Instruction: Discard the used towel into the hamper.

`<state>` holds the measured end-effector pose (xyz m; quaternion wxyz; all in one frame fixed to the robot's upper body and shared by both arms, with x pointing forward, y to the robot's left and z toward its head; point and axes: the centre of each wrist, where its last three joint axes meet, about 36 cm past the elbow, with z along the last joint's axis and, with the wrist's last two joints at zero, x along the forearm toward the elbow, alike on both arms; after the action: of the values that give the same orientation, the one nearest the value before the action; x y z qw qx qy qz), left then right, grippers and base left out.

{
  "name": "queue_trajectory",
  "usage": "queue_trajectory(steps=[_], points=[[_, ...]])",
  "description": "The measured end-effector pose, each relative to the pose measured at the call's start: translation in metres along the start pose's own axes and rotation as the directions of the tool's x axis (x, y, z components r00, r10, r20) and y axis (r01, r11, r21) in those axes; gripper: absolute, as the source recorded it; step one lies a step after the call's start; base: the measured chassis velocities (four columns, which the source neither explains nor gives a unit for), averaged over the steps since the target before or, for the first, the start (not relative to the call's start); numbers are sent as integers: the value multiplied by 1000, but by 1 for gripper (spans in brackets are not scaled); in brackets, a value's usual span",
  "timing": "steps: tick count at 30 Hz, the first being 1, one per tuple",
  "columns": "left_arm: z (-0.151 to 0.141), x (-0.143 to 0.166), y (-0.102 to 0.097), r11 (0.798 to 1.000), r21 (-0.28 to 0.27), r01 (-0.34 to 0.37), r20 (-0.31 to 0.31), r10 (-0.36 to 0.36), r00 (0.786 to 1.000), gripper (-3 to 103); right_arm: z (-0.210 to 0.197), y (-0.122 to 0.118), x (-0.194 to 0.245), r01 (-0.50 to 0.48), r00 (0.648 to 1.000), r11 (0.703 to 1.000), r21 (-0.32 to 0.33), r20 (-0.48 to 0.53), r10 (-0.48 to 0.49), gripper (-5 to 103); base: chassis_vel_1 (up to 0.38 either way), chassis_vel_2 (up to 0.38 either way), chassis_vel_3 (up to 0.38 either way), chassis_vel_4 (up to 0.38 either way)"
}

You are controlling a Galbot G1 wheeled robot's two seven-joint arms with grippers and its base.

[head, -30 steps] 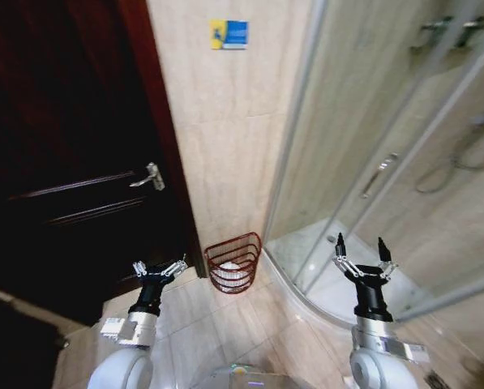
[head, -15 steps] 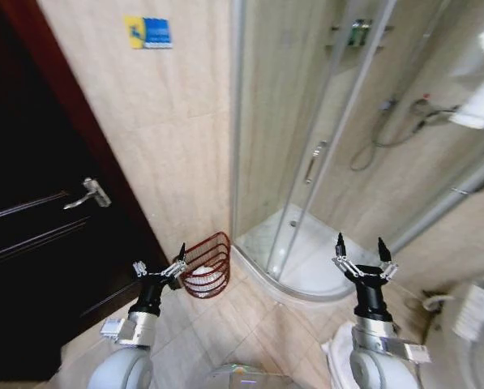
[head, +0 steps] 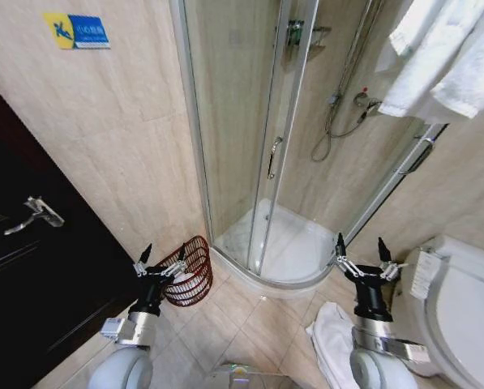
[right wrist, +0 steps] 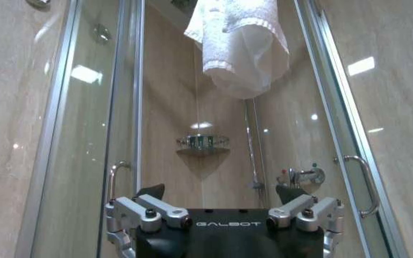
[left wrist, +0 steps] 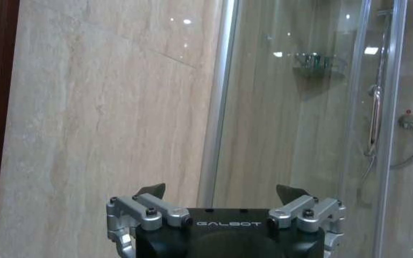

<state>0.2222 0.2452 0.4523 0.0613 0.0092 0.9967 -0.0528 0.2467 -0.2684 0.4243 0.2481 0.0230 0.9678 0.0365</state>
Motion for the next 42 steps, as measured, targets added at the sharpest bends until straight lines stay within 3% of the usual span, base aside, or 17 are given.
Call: queue_trajectory(steps=[8, 12, 15, 22, 29, 42], points=[[0, 0, 0, 1000, 0, 0, 0, 0, 1000, 100, -1, -1, -1, 0, 1000, 1000, 2, 0, 0, 100, 0, 0, 0, 0], [0, 0, 0, 1000, 0, 0, 0, 0, 1000, 100, -24, -15, -18, -27, 999, 999, 38, 32, 26, 100, 0, 0, 0, 0], [0, 0, 0, 1000, 0, 0, 0, 0, 1000, 100, -86, -38, -53, -89, 989, 989, 115, 124, 75, 100, 0, 0, 0, 0], [0, 0, 0, 1000, 0, 0, 0, 0, 1000, 100, -133, -46, -72, -142, 976, 976, 168, 186, 110, 100, 0, 0, 0, 0], [0, 0, 0, 1000, 0, 0, 0, 0, 1000, 100, -136, -49, -75, -141, 976, 976, 169, 190, 108, 100, 0, 0, 0, 0], [0, 0, 0, 1000, 0, 0, 0, 0, 1000, 100, -200, -72, -133, -17, 960, 989, 148, 278, -25, 100, 0, 0, 0, 0]])
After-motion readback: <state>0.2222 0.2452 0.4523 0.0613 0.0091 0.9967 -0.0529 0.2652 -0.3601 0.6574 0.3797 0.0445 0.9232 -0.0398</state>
